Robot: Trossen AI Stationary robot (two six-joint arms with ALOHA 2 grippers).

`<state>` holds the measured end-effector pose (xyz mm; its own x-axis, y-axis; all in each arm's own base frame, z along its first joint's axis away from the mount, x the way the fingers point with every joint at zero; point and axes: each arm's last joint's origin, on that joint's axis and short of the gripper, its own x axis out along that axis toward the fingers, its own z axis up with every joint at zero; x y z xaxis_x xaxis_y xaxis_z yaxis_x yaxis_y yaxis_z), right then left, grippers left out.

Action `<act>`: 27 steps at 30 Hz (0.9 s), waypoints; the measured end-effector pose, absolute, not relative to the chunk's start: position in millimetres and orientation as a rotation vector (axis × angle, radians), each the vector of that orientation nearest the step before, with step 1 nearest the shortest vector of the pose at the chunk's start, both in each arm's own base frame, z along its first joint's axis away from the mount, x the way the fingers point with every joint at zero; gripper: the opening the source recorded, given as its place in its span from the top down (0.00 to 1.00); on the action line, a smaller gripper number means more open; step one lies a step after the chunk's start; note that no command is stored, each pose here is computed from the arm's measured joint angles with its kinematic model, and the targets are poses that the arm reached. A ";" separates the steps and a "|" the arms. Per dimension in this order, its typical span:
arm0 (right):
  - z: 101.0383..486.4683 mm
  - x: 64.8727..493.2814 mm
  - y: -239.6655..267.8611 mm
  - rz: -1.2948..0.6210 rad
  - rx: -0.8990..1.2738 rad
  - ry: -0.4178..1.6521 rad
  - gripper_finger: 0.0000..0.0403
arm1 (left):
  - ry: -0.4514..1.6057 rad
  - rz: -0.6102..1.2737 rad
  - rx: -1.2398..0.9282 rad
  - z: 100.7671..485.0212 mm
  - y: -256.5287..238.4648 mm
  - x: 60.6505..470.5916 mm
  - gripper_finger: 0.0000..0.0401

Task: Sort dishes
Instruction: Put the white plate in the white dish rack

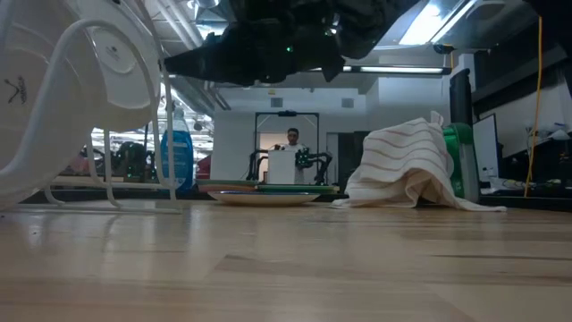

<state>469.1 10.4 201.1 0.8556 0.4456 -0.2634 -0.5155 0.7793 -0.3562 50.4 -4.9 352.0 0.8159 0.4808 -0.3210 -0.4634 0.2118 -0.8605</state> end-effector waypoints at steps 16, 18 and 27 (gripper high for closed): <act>184.8 488.7 13.3 0.517 -0.302 0.227 0.63 | 0.038 0.636 -1.208 350.7 -6.1 50.6 1.00; 183.5 488.5 12.5 0.498 -0.303 0.246 0.69 | 0.054 0.627 -1.233 350.4 -6.7 50.7 1.00; 180.4 487.7 11.9 0.474 -0.315 0.282 0.96 | 0.134 0.622 -1.332 346.4 -7.9 49.6 1.00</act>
<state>487.7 11.9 180.4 0.8528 0.4003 -0.3353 -0.4861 0.8433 -0.2294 49.6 -7.9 346.4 0.8317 0.3452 -0.4349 -0.4939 0.1022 -0.8635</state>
